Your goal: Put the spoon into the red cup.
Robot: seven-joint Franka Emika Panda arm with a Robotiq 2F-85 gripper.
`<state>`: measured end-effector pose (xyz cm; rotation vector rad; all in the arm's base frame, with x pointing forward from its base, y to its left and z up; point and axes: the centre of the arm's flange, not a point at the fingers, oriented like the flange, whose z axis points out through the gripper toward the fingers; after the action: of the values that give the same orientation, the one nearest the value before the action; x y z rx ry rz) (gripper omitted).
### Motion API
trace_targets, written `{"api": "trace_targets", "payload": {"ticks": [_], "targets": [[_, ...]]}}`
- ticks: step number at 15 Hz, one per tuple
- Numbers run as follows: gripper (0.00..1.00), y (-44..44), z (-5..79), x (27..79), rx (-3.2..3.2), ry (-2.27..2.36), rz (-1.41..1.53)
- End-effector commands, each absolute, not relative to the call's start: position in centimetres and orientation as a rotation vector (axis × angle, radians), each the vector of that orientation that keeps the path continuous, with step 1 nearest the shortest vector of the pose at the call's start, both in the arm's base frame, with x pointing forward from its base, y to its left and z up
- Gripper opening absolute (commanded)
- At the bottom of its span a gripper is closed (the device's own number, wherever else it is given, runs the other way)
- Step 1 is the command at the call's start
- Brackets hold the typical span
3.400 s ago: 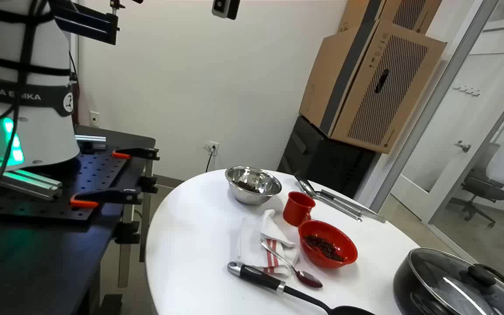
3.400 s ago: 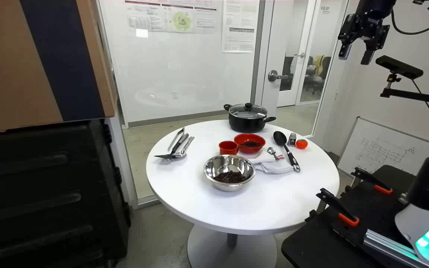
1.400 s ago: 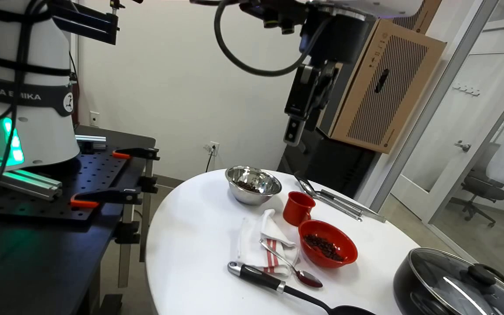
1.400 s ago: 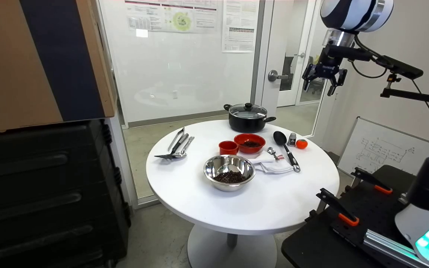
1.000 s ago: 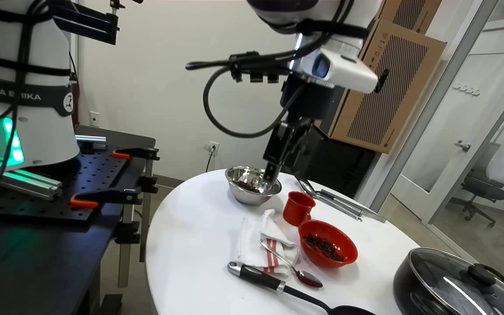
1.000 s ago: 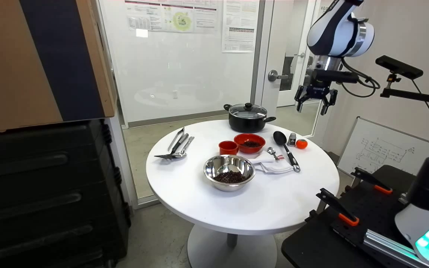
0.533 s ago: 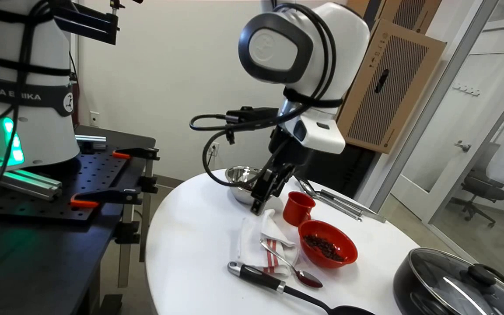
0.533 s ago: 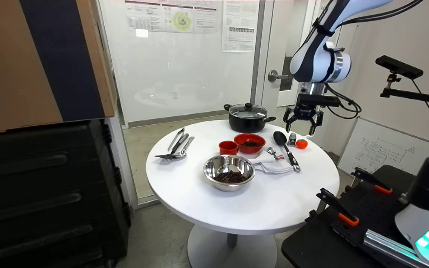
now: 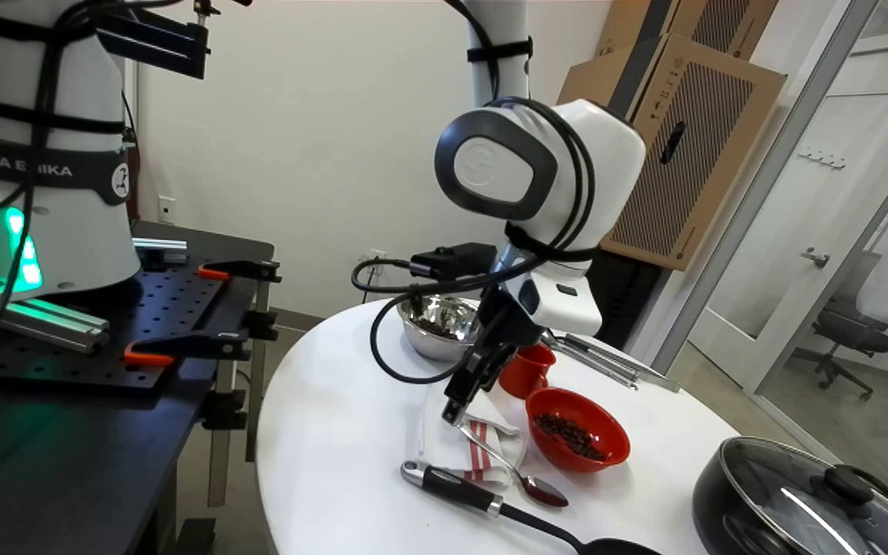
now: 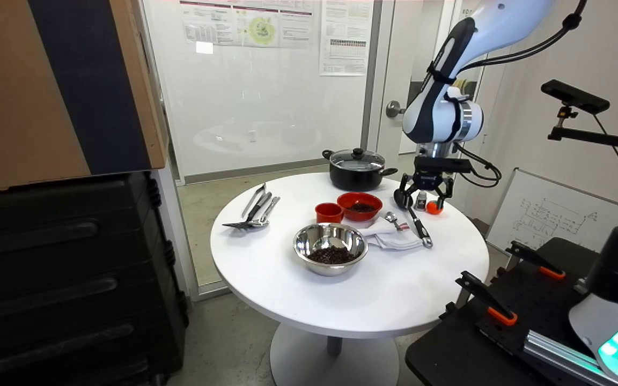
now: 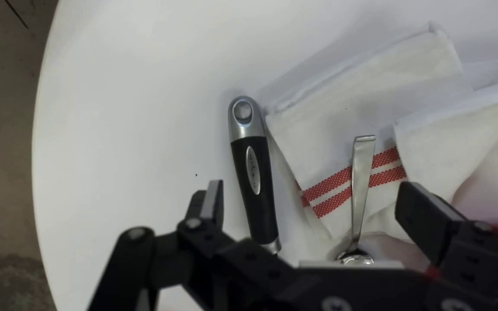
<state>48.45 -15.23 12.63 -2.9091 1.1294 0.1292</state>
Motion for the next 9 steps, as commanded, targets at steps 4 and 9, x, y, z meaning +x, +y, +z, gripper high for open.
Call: {"api": "trace_targets", "payload": {"ticks": [4, 9], "targets": [[1.00, -15.2, 12.3, 48.5, -2.910, 1.130, 0.136], [1.00, -14.4, 11.1, 48.2, -2.932, 1.085, 0.170]]}}
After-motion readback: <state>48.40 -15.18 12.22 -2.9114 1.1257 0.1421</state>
